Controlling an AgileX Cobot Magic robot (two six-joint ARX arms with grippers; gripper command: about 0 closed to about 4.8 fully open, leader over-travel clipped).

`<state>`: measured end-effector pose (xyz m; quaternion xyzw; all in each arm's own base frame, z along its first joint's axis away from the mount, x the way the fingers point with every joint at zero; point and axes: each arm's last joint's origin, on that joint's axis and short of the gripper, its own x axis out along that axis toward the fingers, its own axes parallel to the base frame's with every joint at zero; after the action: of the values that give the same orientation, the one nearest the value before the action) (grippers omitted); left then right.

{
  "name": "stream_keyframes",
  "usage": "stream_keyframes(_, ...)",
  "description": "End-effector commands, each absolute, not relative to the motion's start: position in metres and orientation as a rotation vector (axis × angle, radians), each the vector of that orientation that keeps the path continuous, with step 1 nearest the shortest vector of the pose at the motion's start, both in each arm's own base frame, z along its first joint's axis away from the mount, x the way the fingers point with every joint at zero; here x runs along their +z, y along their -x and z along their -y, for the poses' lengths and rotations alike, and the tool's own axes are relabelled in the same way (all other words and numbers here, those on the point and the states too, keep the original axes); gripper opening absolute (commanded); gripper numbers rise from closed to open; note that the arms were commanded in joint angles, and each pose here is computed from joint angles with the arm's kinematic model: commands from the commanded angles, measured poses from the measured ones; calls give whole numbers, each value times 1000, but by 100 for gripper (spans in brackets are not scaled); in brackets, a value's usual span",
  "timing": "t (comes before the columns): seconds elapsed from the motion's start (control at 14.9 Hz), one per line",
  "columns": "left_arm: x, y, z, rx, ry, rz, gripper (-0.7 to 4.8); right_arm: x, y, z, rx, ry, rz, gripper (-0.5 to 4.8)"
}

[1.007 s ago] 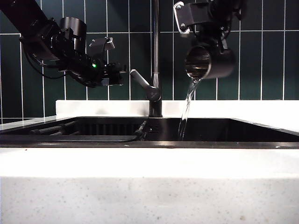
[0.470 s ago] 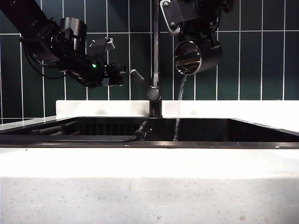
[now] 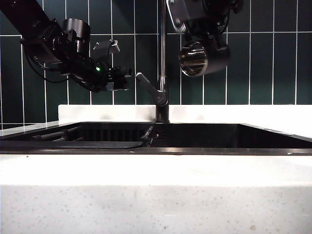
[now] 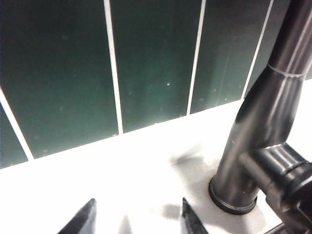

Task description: Pick up the mug next to the sink, go to the faucet to get some water, pour the water into the sink, and finally put the mug back to its place.

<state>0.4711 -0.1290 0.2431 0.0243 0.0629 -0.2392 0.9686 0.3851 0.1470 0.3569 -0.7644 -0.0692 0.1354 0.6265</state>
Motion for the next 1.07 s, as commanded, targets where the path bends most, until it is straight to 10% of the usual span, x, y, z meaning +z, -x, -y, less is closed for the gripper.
stream_keyframes(0.07,248,-470,130,-490,-41,-109,209,375,-386,-137,139,1366,133,-1)
stream_keyframes(0.4,247,-468,134,-578,1,-128,209,378,-392,-110,-138,785,-16,-1)
stream_keyframes(1.07,297,-444,127,-537,-102,-107,209,365,-407,-38,-164,393,-115,-1)
